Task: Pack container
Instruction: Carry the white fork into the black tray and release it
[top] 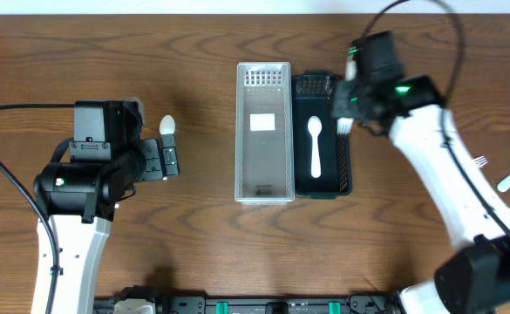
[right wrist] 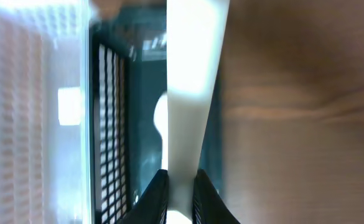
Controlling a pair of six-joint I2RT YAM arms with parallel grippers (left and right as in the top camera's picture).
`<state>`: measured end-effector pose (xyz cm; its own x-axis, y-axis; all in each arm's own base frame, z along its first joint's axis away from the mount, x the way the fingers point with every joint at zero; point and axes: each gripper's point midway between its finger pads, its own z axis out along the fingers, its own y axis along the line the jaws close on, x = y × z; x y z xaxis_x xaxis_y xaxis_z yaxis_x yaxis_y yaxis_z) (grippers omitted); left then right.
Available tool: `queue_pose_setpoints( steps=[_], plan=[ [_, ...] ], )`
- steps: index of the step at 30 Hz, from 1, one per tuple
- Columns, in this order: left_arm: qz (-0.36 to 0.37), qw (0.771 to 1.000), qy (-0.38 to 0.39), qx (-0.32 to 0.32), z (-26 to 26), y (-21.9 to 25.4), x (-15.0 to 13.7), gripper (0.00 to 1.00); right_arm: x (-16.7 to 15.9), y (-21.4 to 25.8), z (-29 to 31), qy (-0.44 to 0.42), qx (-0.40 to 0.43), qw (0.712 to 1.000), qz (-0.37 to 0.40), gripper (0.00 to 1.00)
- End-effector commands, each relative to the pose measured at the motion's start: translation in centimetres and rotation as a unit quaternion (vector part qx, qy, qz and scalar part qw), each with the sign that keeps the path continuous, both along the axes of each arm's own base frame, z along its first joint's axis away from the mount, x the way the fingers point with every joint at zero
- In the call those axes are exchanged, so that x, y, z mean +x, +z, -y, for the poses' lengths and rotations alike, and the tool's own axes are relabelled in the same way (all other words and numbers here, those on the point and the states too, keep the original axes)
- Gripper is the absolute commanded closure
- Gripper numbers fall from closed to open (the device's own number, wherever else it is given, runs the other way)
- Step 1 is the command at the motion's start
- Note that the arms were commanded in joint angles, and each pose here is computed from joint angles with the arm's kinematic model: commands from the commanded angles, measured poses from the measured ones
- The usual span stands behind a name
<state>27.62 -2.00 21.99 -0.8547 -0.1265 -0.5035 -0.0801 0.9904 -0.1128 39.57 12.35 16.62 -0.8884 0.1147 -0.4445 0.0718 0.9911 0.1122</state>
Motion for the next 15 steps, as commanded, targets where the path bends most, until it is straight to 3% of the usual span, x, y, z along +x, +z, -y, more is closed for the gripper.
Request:
queue_pose_setpoints(
  steps=[1, 5, 6, 8, 12, 15],
  plan=[
    [0.01, 1.0, -0.006, 0.001, 0.1, 0.8, 0.3, 0.02, -0.9, -4.0, -1.6, -0.008, -0.016, 0.998, -0.056, 0.99],
    [0.01, 1.0, -0.006, 0.001, 0.1, 0.8, 0.3, 0.02, -1.7, -7.4, -2.7, 0.0, -0.034, 0.994, -0.101, 0.96],
    [0.01, 1.0, -0.006, 0.001, 0.1, 0.8, 0.3, 0.02, -1.8, -8.0, -2.9, 0.002, -0.036, 0.994, -0.108, 0.82],
    [0.01, 1.0, -0.006, 0.001, 0.1, 0.8, 0.3, 0.02, -1.9, -8.7, -3.2, 0.006, -0.038, 0.993, -0.115, 0.45],
    [0.01, 1.0, -0.006, 0.001, 0.1, 0.8, 0.3, 0.02, -1.4, -7.9, -3.3, 0.006, -0.032, 0.994, -0.1, 0.34],
    [0.01, 1.0, -0.006, 0.001, 0.1, 0.8, 0.3, 0.02, -0.5, -5.8, -2.9, 0.002, -0.022, 0.997, -0.073, 0.37]
  ],
)
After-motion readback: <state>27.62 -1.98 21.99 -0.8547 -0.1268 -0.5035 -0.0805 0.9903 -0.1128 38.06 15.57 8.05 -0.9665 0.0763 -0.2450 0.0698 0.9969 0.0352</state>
